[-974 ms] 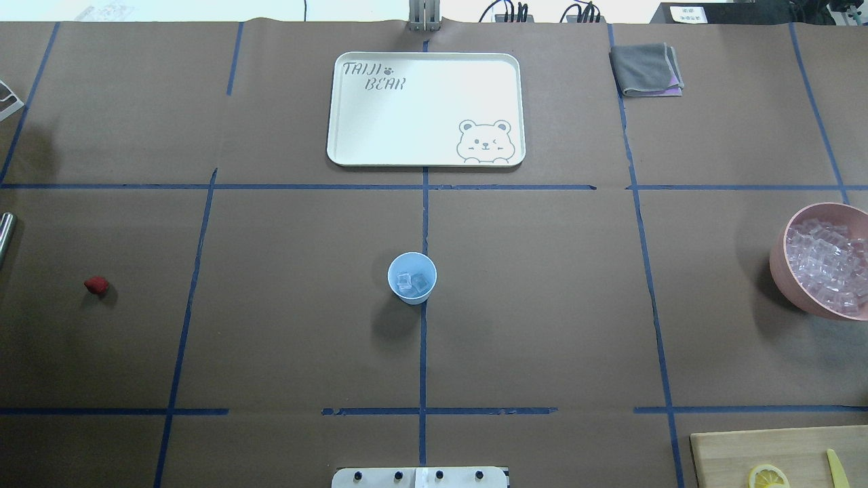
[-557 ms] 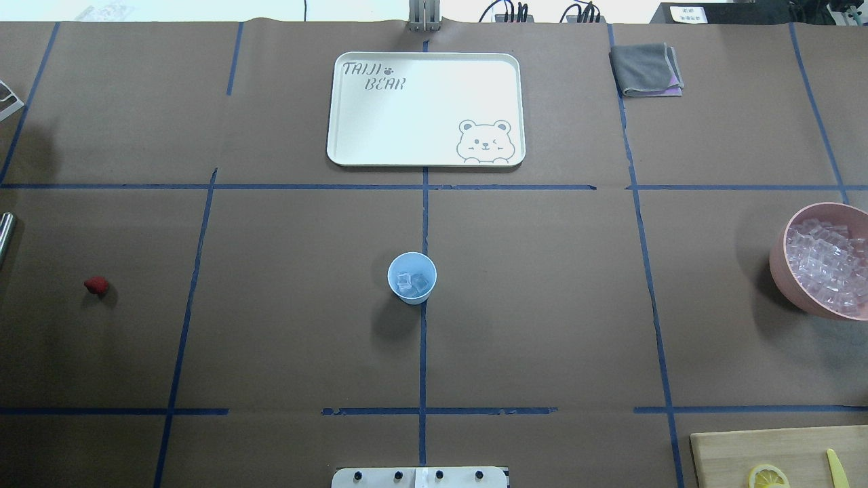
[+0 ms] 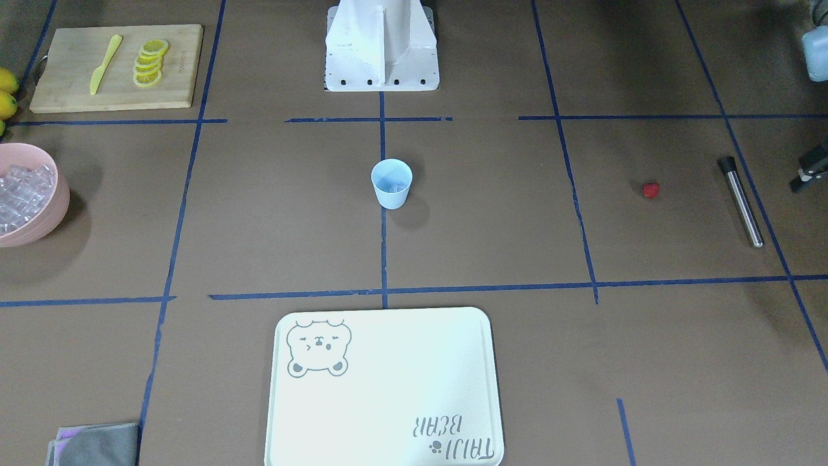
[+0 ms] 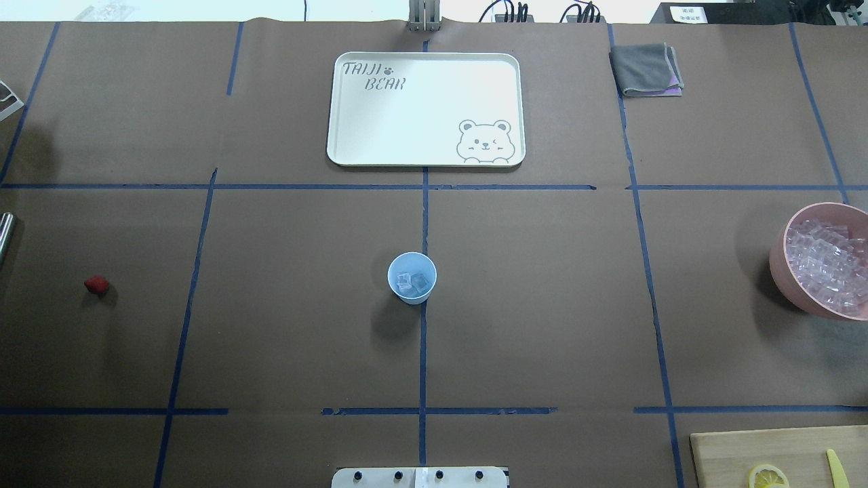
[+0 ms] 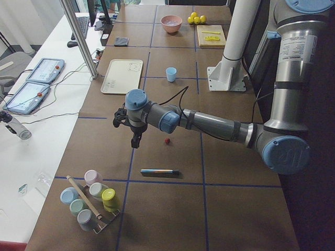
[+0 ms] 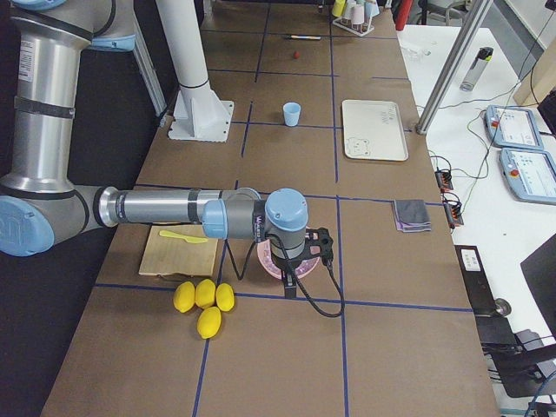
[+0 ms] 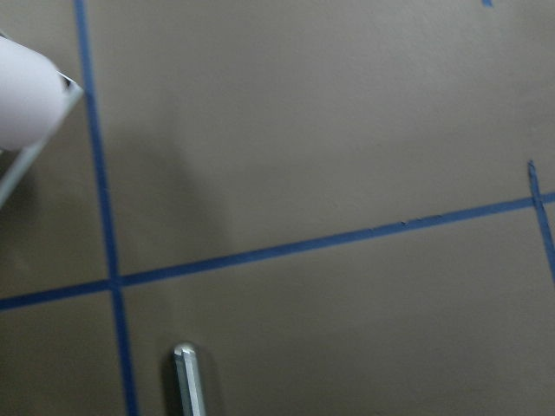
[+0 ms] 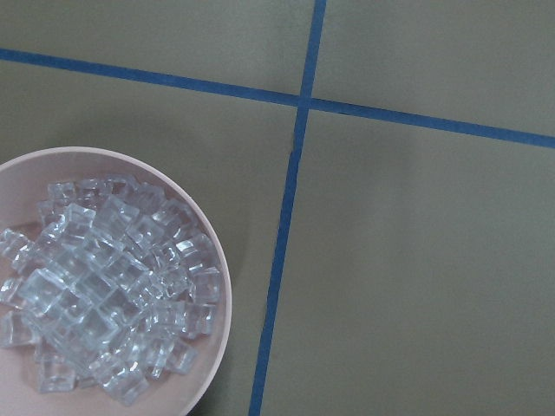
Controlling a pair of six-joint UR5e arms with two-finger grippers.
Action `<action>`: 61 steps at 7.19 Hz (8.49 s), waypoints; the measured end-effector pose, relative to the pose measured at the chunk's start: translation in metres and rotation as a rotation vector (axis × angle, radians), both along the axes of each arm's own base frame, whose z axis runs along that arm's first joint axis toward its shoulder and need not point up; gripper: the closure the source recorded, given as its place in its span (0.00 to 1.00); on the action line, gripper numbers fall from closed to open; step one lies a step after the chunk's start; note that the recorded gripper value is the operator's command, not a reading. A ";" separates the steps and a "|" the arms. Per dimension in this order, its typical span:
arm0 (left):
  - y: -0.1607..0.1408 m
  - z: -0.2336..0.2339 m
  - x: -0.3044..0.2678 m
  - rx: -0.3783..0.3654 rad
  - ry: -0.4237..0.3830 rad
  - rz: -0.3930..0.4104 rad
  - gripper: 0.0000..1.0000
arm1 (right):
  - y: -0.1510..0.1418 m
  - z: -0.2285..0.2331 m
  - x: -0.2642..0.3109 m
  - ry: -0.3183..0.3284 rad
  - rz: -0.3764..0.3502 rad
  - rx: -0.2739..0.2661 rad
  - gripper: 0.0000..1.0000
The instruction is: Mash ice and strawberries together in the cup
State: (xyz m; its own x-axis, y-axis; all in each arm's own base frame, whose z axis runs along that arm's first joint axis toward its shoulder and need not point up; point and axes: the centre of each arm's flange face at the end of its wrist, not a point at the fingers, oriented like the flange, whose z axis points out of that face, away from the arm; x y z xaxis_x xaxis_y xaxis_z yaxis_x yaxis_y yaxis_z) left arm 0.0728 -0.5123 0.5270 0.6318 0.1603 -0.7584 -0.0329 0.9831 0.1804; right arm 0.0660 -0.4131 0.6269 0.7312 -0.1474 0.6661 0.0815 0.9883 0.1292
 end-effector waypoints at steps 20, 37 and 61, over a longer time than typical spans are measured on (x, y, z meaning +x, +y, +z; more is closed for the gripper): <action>0.080 0.015 0.211 -0.071 -0.042 0.037 1.00 | 0.001 0.001 -0.003 -0.007 -0.004 0.002 0.00; 0.092 -0.430 0.480 -0.255 -0.049 -0.133 0.28 | 0.000 0.000 -0.003 -0.010 -0.001 0.004 0.00; -0.023 0.141 0.021 -0.105 -0.097 -0.078 0.00 | -0.002 -0.005 -0.003 -0.008 -0.005 0.020 0.00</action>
